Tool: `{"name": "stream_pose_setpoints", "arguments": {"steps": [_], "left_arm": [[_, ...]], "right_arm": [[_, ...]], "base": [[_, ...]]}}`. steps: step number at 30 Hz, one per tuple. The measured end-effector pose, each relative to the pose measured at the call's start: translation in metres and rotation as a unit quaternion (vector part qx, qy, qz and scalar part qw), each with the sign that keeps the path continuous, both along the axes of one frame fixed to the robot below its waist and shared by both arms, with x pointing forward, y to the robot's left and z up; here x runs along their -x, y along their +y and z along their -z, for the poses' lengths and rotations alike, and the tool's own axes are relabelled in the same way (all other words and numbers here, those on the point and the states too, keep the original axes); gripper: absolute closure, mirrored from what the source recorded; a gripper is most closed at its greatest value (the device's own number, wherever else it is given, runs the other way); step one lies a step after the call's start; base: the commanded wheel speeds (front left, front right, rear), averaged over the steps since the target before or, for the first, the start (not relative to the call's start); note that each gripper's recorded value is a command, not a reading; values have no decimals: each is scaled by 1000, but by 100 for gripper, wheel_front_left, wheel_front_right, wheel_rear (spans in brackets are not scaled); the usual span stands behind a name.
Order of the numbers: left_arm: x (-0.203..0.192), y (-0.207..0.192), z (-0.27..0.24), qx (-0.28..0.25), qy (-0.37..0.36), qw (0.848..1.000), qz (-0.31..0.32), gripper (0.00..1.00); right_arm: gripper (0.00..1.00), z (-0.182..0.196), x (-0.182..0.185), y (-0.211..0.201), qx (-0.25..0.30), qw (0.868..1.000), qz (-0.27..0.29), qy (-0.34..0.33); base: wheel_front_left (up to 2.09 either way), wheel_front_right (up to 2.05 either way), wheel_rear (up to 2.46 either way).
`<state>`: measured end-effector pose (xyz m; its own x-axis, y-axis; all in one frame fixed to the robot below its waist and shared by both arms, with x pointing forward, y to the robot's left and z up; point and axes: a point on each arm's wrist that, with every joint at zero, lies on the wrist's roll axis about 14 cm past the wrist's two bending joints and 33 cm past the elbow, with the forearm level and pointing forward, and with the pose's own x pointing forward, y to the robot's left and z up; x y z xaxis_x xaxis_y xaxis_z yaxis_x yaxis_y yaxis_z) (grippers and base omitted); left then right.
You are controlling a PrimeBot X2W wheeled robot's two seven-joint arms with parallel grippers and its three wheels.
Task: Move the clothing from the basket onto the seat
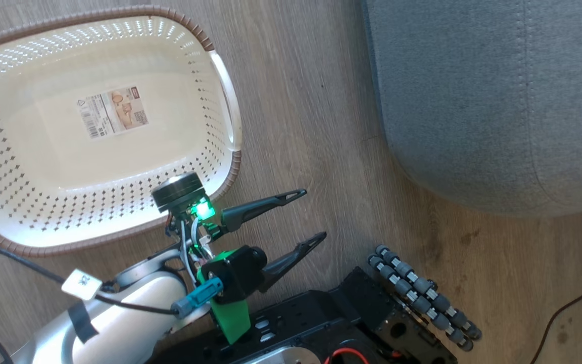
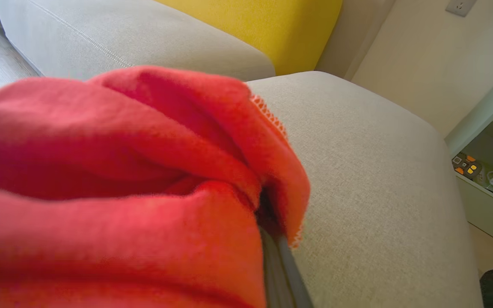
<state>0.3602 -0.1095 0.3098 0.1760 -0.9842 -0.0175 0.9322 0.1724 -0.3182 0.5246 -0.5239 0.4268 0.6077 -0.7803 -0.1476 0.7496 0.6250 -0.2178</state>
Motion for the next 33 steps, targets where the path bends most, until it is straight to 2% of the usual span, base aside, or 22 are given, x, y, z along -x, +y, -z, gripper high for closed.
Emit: {"name": "stream_pose_setpoints", "arguments": {"steps": [2, 3, 4, 10, 19, 28, 33], "left_arm": [[0, -1, -2, 0, -3, 1000, 2, 0], [0, -1, -3, 0, -5, 1000, 3, 0], [0, -1, -4, 0, -6, 1000, 3, 0], [0, -3, -14, 0, -22, 1000, 7, 0], [16, -20, -58, 22, -53, 998, 31, 0], [21, -34, -116, 47, -75, 996, 8, 0], [20, -39, -151, 69, -90, 993, -16, 0]], "right_arm": [[99, 5, 0, 4, -11, 1000, -5, 7], [56, 5, 1, 4, -13, 1000, -5, 7], [0, 3, 2, 3, -13, 1000, -3, 4], [0, -4, 0, 8, -16, 999, -23, 17], [0, -50, 5, 9, 4, 997, -60, 56], [0, -95, 30, 9, -13, 993, -75, 88], [0, -138, 46, -1, 21, 993, -82, 85]], "base": [[0, 0, 0], [0, 0, 0], [0, 0, 0], [0, 0, 0], [0, 0, 0], [0, 0, 0], [0, 0, 0]]}}
